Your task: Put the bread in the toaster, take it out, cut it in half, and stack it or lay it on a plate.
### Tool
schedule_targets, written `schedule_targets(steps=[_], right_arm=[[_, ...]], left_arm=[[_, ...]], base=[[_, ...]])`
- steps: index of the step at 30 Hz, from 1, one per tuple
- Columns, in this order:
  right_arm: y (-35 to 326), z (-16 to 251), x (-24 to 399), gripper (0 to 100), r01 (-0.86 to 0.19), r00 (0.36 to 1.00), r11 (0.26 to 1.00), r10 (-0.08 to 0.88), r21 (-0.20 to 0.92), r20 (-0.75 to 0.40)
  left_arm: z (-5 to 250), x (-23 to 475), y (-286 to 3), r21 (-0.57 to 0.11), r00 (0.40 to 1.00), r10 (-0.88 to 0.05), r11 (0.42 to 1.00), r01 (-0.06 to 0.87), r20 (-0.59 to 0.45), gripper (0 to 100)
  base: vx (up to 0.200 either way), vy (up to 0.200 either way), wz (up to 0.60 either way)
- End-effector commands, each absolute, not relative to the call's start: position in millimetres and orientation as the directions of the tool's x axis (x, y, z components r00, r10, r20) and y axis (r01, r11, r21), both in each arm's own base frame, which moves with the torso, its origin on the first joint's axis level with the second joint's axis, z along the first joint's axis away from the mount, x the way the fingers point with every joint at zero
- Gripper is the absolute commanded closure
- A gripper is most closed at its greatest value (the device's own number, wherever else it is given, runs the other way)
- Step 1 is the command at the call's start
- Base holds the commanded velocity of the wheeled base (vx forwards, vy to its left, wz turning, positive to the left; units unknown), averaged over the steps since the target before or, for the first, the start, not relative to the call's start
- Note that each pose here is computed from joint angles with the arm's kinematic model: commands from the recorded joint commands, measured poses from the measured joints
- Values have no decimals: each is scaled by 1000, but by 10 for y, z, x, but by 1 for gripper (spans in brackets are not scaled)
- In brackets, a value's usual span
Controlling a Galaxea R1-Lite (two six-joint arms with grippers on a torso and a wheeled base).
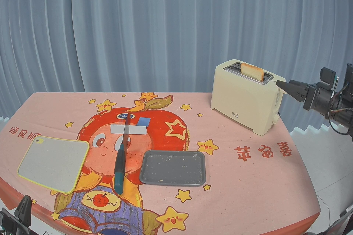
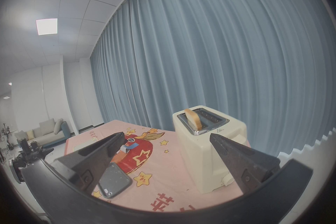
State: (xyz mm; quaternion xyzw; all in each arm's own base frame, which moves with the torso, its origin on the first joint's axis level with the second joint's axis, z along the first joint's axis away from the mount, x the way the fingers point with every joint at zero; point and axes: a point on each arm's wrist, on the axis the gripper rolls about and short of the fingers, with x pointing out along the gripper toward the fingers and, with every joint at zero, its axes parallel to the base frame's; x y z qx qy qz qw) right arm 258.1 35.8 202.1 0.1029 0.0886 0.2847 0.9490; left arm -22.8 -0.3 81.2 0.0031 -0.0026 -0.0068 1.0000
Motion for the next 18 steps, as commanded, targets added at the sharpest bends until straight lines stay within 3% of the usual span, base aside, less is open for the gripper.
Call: schedule_targets(steps=[1, 14, 18], right_arm=[[367, 1949, 2439, 100, -524, 815, 811, 566, 260, -122], [361, 1547, 2585, 100, -474, 799, 822, 552, 315, -239], [269, 1344, 2722, 100, -417, 801, 843, 517, 339, -301]], left_arm=[[761, -222, -3, 6, 1000, -14, 1000, 14, -3, 100], [761, -222, -3, 6, 1000, -14, 1000, 14, -3, 100], [761, -222, -3, 6, 1000, -14, 1000, 14, -3, 100]], base=[[0, 0, 0], [0, 0, 0], [0, 0, 0]])
